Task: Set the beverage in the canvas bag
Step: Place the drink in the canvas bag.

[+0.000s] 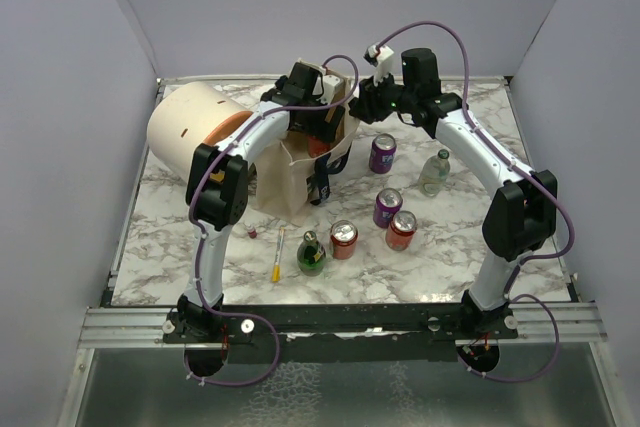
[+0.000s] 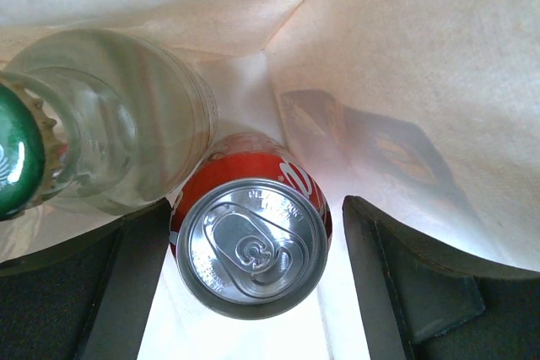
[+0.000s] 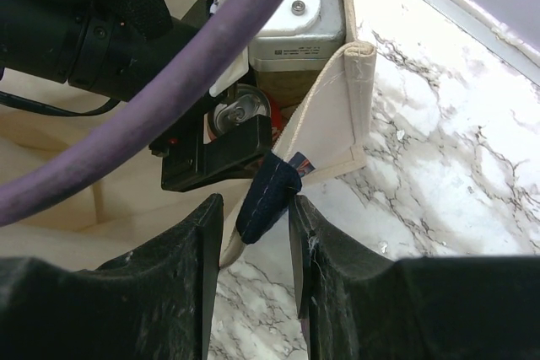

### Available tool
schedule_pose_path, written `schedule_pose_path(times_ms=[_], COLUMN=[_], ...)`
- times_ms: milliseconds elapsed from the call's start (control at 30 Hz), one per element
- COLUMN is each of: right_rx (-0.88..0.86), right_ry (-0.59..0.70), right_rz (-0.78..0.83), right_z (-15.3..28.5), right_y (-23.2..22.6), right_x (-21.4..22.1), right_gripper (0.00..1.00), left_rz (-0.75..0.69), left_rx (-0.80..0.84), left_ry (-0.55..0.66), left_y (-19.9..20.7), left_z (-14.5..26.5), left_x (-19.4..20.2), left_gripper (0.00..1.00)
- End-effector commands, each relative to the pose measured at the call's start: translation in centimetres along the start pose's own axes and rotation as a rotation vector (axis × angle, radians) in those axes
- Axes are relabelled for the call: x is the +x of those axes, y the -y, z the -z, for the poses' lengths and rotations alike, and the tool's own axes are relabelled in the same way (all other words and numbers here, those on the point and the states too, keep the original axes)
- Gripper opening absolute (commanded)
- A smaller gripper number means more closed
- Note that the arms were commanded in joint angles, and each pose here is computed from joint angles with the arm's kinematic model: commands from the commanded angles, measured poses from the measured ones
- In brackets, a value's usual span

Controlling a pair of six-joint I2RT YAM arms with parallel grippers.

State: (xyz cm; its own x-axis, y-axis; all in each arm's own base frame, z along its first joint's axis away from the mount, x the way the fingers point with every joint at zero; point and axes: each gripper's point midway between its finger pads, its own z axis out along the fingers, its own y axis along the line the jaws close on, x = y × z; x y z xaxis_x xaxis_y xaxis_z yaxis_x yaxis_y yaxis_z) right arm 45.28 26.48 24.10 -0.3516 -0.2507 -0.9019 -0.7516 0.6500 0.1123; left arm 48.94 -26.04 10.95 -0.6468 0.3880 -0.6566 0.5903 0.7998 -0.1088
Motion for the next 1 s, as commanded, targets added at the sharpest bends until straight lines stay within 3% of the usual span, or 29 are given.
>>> schedule_pose_path(times_ms=[0, 433, 833, 967], right_rx=[-0.042, -0.052, -0.070, -0.067], right_ry=[-0.057, -0.072, -0.054, -0.055], right_rz=[0.008, 0.046, 0.060, 0.063], right_z=[-0.5, 0.1, 0.1, 0.0], right_y=[-0.4, -0.5, -0.9, -0.7], right_x=[1.9, 1.8, 1.3, 1.3], right_gripper=[0.37, 0.37, 0.38, 0.38], left_rz=[-0.002, -0.023, -0.007, 0.022], left_rx=[-0.030, -0.042, 0.009, 0.054], left_ry=[0.067, 0.095, 0.136, 0.135], left_y=[-0.7, -0.5, -0.9, -0.7], left_z=[1.9, 4.8, 5.9, 5.7], left_x=[-2.2, -3.0, -3.9, -3.5], left_gripper=[0.85, 0.92, 0.92, 0.86])
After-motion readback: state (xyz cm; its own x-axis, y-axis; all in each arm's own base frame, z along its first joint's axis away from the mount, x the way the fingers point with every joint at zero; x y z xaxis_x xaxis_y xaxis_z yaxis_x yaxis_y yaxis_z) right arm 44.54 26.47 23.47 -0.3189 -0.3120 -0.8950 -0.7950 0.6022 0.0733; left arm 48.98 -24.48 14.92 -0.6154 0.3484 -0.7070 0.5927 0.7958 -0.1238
